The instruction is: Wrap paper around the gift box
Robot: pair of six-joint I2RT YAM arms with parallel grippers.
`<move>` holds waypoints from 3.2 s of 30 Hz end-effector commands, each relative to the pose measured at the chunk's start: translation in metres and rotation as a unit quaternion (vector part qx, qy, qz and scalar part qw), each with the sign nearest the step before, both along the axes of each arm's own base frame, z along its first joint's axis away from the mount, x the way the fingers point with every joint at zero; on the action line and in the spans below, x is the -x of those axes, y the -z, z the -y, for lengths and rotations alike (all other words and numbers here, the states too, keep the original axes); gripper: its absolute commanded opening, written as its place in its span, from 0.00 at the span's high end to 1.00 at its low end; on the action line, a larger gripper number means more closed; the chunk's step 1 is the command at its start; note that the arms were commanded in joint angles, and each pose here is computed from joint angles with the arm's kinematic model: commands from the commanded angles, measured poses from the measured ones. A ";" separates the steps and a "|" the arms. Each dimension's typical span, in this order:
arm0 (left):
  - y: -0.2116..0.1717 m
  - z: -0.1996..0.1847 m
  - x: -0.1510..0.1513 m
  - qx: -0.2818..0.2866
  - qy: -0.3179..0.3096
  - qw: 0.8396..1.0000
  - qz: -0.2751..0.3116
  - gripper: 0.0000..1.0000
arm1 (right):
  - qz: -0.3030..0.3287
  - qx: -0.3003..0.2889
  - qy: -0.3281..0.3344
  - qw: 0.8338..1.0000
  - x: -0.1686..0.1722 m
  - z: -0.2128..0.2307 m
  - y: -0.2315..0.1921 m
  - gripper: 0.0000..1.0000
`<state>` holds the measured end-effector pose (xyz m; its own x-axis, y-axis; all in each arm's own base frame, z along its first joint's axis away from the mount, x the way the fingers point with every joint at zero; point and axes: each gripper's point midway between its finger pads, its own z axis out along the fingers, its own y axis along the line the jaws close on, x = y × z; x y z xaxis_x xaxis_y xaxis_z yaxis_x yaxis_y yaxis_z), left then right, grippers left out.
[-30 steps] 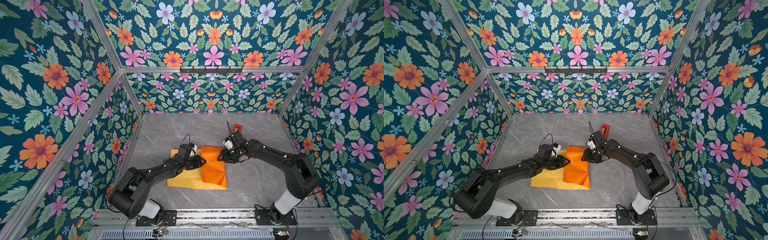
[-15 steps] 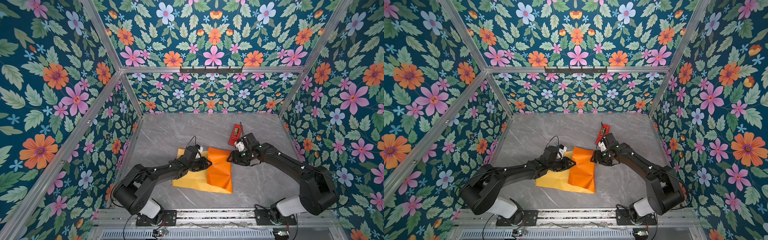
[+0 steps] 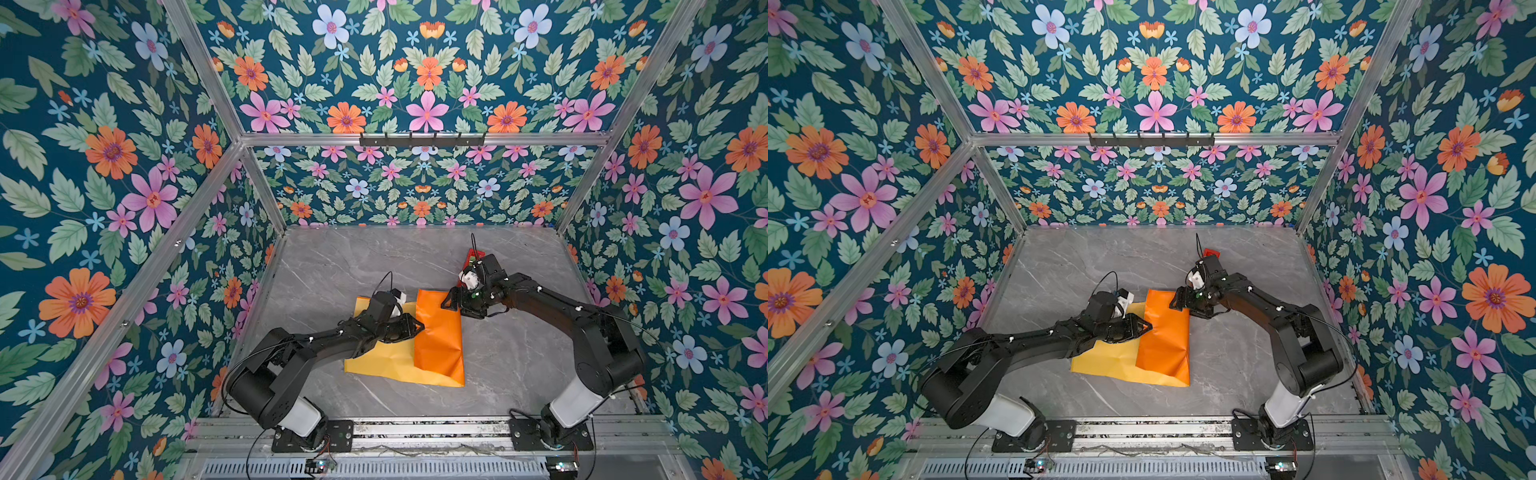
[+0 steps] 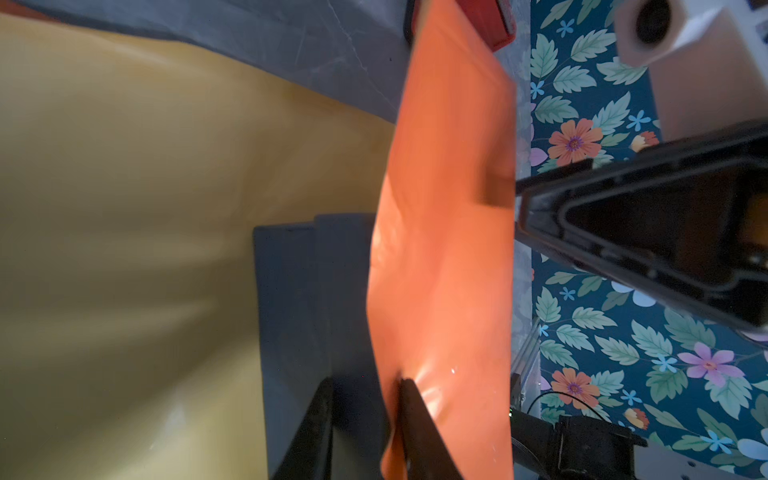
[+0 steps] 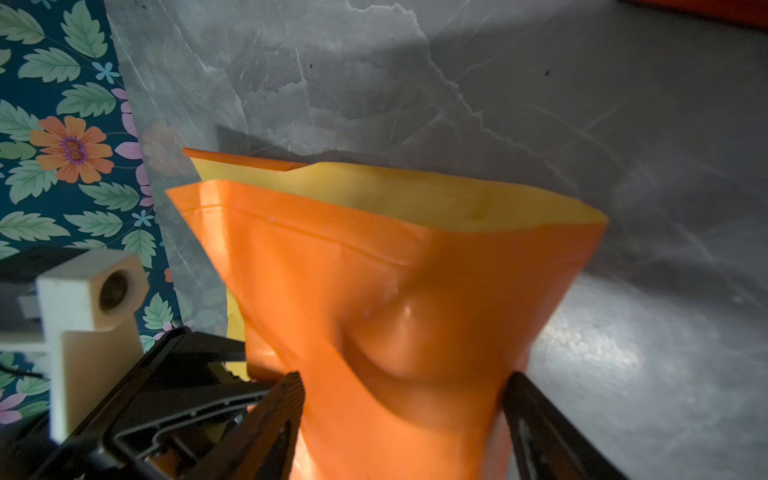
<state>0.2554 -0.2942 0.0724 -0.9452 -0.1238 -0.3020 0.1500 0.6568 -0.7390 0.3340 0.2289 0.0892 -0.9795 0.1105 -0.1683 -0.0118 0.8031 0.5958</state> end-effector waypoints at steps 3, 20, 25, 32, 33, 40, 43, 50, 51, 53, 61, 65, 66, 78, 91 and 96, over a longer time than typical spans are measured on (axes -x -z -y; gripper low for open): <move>0.033 -0.023 0.008 -0.078 -0.013 0.996 -0.029 0.86 | 0.016 -0.011 0.016 1.000 -0.025 -0.006 -0.004 0.23; 0.035 -0.026 0.007 -0.087 -0.020 0.996 -0.027 0.86 | -0.024 0.016 0.019 0.999 0.077 0.033 -0.006 0.22; 0.035 -0.027 0.006 -0.091 -0.021 0.995 -0.026 0.87 | -0.050 -0.023 0.012 0.998 0.118 0.012 -0.004 0.19; 0.034 -0.028 0.006 -0.092 -0.022 0.995 -0.025 0.87 | -0.067 -0.061 -0.007 0.996 0.130 -0.012 -0.003 0.19; 0.034 -0.029 0.006 -0.093 -0.023 0.995 -0.023 0.87 | -0.070 -0.062 -0.011 0.996 0.133 -0.014 -0.003 0.19; 0.035 -0.030 0.006 -0.097 -0.023 0.995 -0.023 0.87 | -0.093 -0.081 -0.027 0.992 0.153 -0.025 -0.006 0.21; 0.034 -0.030 0.006 -0.097 -0.023 0.995 -0.022 0.87 | -0.096 -0.077 -0.027 0.992 0.157 -0.022 -0.006 0.21; 0.035 -0.031 0.007 -0.099 -0.021 0.995 -0.022 0.87 | -0.089 -0.092 -0.029 0.991 0.157 -0.019 -0.015 0.21; 0.035 -0.031 0.007 -0.099 -0.022 0.995 -0.022 0.87 | -0.086 -0.081 -0.022 0.993 0.155 -0.014 -0.015 0.21; 0.035 -0.032 0.008 -0.098 -0.022 0.995 -0.021 0.87 | -0.074 -0.061 -0.004 0.995 0.146 -0.001 -0.016 0.22; 0.036 -0.032 0.008 -0.098 -0.019 0.995 -0.020 0.87 | -0.011 -0.019 0.042 0.999 0.086 0.025 -0.023 0.27; 0.035 -0.032 0.009 -0.097 -0.019 0.995 -0.019 0.87 | -0.011 -0.010 0.031 0.999 0.067 0.018 -0.013 0.31; 0.034 -0.031 0.008 -0.095 -0.018 0.995 -0.019 0.87 | -0.014 -0.007 0.029 0.999 0.065 0.017 -0.010 0.32; 0.016 -0.022 0.004 -0.066 -0.019 0.998 -0.010 0.68 | -0.038 0.021 0.015 0.999 0.062 0.017 0.024 0.43; -0.019 -0.003 -0.006 -0.018 -0.010 1.000 0.008 0.36 | -0.050 0.027 0.009 0.998 0.067 0.019 0.036 0.46; -0.006 0.002 0.002 -0.035 0.011 0.999 -0.012 0.43 | -0.047 0.027 0.009 0.999 0.066 0.019 0.034 0.46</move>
